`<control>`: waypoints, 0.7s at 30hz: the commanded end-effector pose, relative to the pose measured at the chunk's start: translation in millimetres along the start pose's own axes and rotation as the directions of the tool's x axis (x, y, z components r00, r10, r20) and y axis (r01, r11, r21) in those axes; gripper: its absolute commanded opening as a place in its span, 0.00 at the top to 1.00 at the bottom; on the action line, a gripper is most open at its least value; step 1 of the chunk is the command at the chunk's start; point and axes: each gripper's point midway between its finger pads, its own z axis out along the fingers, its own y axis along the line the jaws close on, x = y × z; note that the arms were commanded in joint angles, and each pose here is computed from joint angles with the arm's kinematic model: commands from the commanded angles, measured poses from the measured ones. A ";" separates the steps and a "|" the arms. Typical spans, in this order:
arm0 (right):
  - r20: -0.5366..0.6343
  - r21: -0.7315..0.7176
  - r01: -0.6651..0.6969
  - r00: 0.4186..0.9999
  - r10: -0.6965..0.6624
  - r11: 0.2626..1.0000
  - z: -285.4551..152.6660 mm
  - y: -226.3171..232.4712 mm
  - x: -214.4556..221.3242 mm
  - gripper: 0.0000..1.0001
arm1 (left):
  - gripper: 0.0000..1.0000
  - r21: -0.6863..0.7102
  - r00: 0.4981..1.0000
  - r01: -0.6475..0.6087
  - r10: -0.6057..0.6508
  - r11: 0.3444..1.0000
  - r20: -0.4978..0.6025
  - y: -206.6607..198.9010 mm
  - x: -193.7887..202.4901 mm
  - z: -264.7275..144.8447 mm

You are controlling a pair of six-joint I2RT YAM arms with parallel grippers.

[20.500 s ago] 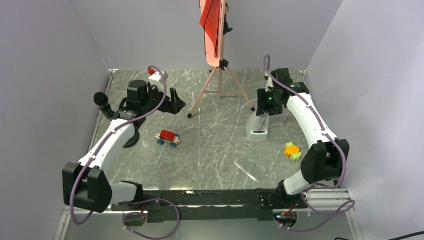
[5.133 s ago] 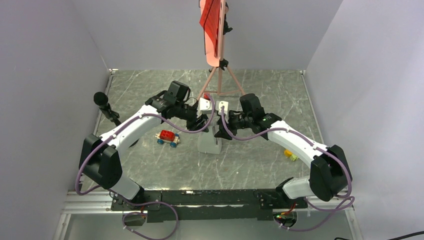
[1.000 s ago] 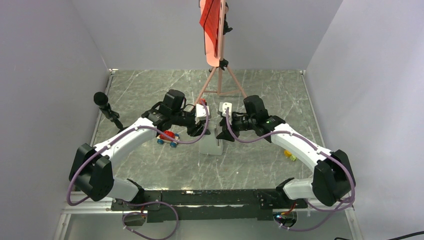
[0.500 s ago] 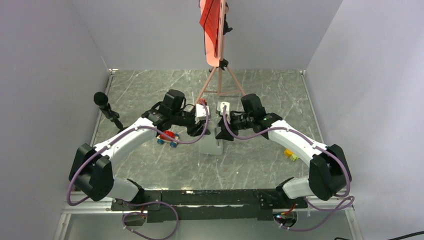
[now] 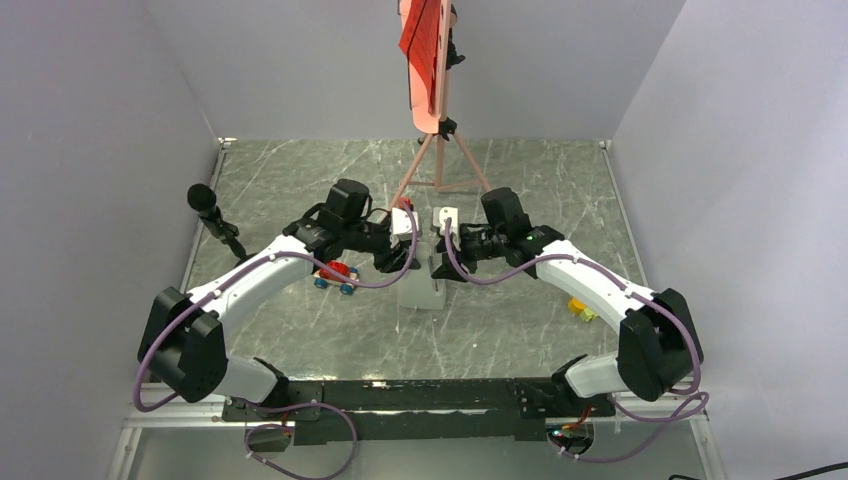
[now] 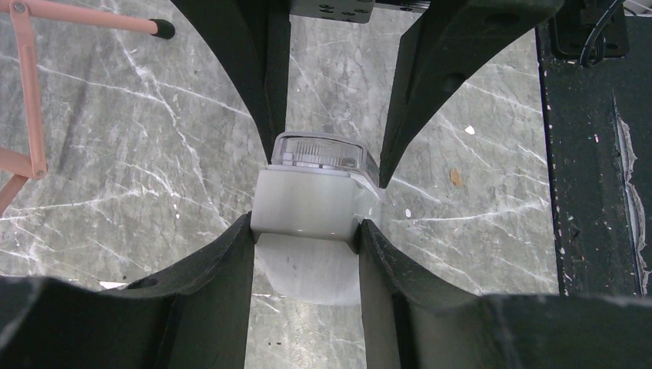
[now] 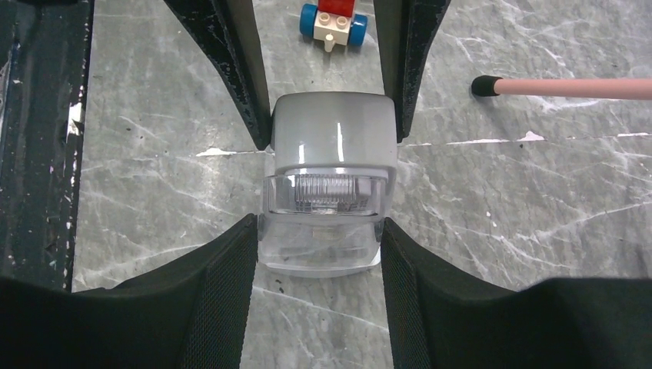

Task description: Pack up the instrument practice props

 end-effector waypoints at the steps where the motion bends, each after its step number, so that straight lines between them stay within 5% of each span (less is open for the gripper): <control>1: -0.010 0.008 0.122 0.992 -0.122 0.992 1.3 -6.8 -7.4 1.00 | 0.99 -0.013 0.992 0.027 -0.028 1.000 -0.123 -1.6 40.6 -1.1; 21: 0.035 -0.010 0.060 0.998 -0.060 0.998 -9.7 -2.0 -38.0 1.00 | 0.99 -0.009 0.991 0.026 -0.027 1.000 -0.130 -1.4 44.6 -1.4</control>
